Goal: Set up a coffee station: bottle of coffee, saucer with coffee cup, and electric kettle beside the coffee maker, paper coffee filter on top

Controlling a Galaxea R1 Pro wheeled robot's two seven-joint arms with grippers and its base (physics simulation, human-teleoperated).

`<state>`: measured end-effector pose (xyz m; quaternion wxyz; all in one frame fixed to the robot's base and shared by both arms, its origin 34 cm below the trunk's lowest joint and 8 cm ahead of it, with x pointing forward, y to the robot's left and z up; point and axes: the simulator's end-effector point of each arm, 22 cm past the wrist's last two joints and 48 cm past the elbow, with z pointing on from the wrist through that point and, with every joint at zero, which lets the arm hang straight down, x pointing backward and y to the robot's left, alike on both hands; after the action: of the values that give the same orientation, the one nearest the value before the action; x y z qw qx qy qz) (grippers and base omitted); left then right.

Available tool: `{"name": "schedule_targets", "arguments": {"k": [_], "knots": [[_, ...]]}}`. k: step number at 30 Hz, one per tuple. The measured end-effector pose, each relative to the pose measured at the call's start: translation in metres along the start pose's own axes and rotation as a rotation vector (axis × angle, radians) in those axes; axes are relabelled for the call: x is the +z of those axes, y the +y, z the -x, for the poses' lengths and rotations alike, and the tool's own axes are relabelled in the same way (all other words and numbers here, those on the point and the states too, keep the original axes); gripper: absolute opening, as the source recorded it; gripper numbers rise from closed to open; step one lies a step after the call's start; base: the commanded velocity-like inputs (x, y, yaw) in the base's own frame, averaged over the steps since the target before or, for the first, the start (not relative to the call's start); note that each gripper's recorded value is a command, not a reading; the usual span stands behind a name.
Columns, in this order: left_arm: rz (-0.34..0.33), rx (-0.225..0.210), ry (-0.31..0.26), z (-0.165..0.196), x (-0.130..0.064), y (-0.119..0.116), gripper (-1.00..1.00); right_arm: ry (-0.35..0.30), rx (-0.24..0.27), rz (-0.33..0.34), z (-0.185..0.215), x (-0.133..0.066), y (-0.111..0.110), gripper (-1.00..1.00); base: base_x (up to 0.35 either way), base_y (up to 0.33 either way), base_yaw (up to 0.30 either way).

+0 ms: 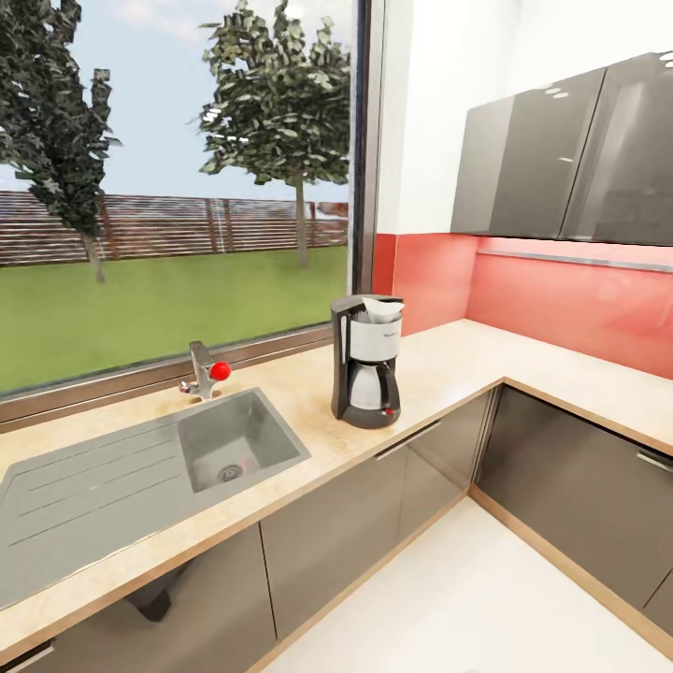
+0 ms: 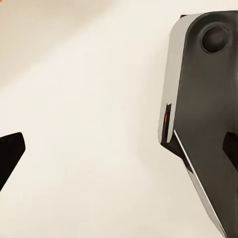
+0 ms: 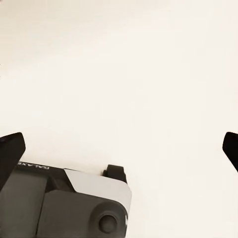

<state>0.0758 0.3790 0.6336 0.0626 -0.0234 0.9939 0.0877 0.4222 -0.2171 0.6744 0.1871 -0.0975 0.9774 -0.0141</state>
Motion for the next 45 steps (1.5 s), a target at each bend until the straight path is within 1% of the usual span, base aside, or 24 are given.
{"name": "schedule_targets", "arguments": {"k": [2, 3, 5, 15, 27, 33, 39, 45], "knots": [[0.0, -0.001, 0.0, 0.0, 0.0, 0.0, 1.0, 0.0, 0.001, 0.0, 0.0, 0.0, 0.001, 1.0, 0.0, 0.0, 0.0], [0.001, -0.001, 0.0, 0.0, 0.0, 0.0, 1.0, 0.003, 0.002, 0.008, 0.001, 0.0, 0.007, 1.0, 0.0, 0.0, 0.0], [0.001, -0.001, 0.0, 0.0, 0.0, 0.0, 1.0, 0.003, 0.002, 0.011, 0.001, 0.0, 0.01, 1.0, 0.0, 0.0, 0.0], [0.002, 0.001, -0.001, 0.001, 0.0, 0.0, 1.0, 0.004, 0.002, 0.015, 0.001, -0.001, 0.012, 1.0, 0.0, 0.0, 0.037], [0.0, -0.001, -0.007, 0.004, 0.001, -0.001, 1.0, 0.004, 0.001, 0.014, 0.001, 0.0, 0.011, 1.0, -0.002, 0.0, 0.265], [0.0, -0.002, -0.008, 0.005, 0.001, -0.001, 1.0, 0.004, 0.001, 0.014, 0.001, 0.0, 0.011, 1.0, -0.215, 0.024, 0.278], [0.001, -0.001, -0.006, 0.004, 0.001, -0.001, 1.0, 0.004, 0.001, 0.015, 0.001, 0.0, 0.012, 1.0, -0.257, 0.198, 0.279], [0.001, -0.001, -0.005, 0.004, 0.001, -0.001, 1.0, 0.004, 0.001, 0.016, 0.001, 0.0, 0.012, 1.0, -0.133, 0.277, 0.28]]}}
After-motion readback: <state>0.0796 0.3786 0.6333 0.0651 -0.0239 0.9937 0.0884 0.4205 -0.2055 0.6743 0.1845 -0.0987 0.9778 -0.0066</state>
